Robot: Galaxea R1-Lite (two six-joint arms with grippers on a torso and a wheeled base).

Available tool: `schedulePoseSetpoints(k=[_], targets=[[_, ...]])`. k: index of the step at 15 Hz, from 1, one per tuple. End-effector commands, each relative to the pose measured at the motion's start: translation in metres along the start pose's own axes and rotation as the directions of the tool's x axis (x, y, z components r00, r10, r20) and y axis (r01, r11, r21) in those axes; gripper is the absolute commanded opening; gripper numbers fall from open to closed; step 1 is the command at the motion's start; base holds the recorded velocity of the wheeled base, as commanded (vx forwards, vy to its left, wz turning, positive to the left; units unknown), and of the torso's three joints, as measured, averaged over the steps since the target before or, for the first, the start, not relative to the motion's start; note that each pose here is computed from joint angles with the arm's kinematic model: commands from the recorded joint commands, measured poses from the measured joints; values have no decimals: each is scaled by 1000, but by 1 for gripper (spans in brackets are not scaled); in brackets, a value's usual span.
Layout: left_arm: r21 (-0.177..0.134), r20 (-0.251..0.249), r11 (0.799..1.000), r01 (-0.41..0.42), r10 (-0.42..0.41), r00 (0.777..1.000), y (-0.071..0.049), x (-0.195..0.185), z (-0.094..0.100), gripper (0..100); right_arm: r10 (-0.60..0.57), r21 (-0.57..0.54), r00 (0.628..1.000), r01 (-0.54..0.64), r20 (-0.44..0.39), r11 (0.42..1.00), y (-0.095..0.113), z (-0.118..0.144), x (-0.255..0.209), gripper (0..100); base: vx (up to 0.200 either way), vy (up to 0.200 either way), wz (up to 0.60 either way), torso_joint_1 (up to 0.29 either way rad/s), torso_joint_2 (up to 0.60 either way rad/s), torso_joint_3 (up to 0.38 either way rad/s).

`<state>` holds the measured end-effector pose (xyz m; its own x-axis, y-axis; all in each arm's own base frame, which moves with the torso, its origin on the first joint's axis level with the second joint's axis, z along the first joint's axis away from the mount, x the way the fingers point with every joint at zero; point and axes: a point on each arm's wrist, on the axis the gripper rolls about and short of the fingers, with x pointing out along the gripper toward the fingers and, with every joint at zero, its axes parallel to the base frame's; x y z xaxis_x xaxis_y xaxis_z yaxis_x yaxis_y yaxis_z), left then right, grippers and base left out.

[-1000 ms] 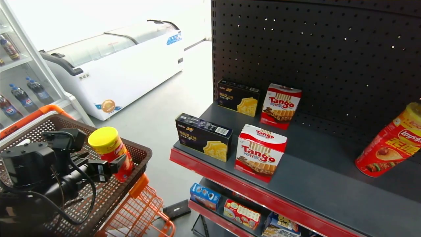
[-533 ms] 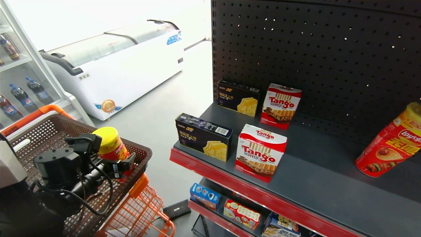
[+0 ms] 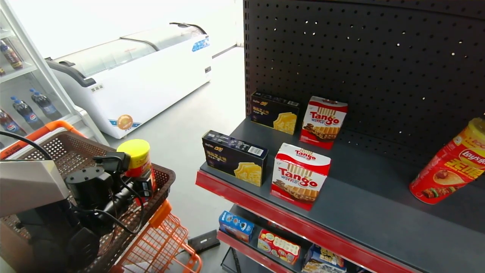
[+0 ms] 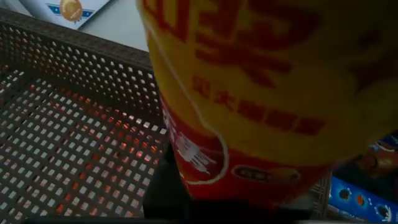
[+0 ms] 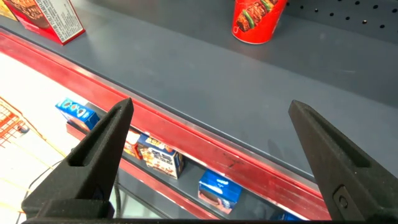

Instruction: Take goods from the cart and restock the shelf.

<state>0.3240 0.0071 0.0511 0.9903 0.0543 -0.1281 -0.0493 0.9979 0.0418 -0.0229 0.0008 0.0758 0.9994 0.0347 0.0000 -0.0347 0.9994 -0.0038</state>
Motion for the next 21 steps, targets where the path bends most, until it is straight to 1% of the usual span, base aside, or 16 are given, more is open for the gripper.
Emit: schedulePoseSetpoints(k=[1, 6, 7, 8, 9, 10, 11, 12, 14, 15, 16, 17, 18, 19, 20, 21], targets=[[0, 10, 1000, -3, 3, 1000, 1, 3, 1, 0, 1, -1, 1000, -1, -2, 1000, 0, 0, 0, 100, 0, 0, 0, 0, 0, 0], [6, 42, 1000, -7, 7, 999, 1, 7, 8, 0, 1, -1, 1000, -1, -2, 1000, 0, 0, 0, 100, 0, 0, 0, 0, 0, 0], [8, 62, 1000, -11, 11, 998, 1, 9, 12, 0, 1, -1, 1000, -1, -2, 1000, 0, 0, 0, 100, 0, 0, 0, 0, 0, 0], [12, 96, 1000, -13, 12, 995, 2, 11, 21, 0, 1, -1, 1000, -1, -2, 1000, 0, 0, 0, 100, 0, 0, 0, 0, 0, 0], [26, 197, 1000, -17, 12, 980, 2, 14, 47, 0, 1, -1, 1000, -1, -2, 1000, 0, 0, 0, 100, 0, 0, 0, 0, 0, 0], [32, 227, 999, -20, 12, 974, 3, 15, 58, 0, 1, -1, 1000, -1, -2, 1000, 0, 0, 0, 100, 0, 0, 0, 0, 0, 0], [39, 251, 999, -20, 10, 968, 4, 9, 83, 0, 1, -1, 1000, -1, -2, 1000, 0, 0, 0, 100, 0, 0, 0, 0, 0, 0], [39, 291, 999, -14, 3, 957, 3, 4, 100, 0, 1, -1, 1000, -1, -2, 1000, 0, 0, 0, 100, 0, 0, 0, 0, 0, 0], [48, 366, 999, 2, -20, 930, 2, -4, 127, 0, 1, -1, 1000, -1, -2, 1000, 0, 0, 0, 100, 0, 0, 0, 0, 0, 0], [53, 381, 998, 21, -40, 924, -3, -13, 138, 0, 1, -1, 1000, -1, -2, 1000, 0, 0, 0, 100, 0, 0, 0, 0, 0, 0], [55, 376, 998, 42, -59, 925, -8, -20, 146, 0, 1, -1, 1000, -1, -2, 1000, 0, 0, 0, 100, 0, 0, 0, 0, 0, 0], [61, 344, 996, 59, -77, 936, -9, -33, 160, 0, 1, -1, 1000, -1, -2, 1000, 0, 0, 0, 100, 0, 0, 0, 0, 0, 0], [77, 332, 991, 109, -129, 934, -12, -44, 165, 0, 1, -1, 1000, -1, -2, 1000, 0, 0, 0, 100, 0, 0, 0, 0, 0, 0], [99, 337, 980, 173, -196, 921, -16, -53, 168, 0, 1, -1, 1000, -1, -2, 1000, 0, 0, 0, 100, 0, 0, 0, 0, 0, 0], [112, 339, 968, 224, -249, 907, -20, -59, 170, 0, 1, -1, 1000, -1, -2, 1000, 0, 0, 0, 100, 0, 0, 0, 0, 0, 0], [131, 343, 949, 288, -316, 885, -27, -62, 171, 0, 1, -1, 1000, -1, -2, 1000, 0, 0, 0, 100, 0, 0, 0, 0, 0, 0]])
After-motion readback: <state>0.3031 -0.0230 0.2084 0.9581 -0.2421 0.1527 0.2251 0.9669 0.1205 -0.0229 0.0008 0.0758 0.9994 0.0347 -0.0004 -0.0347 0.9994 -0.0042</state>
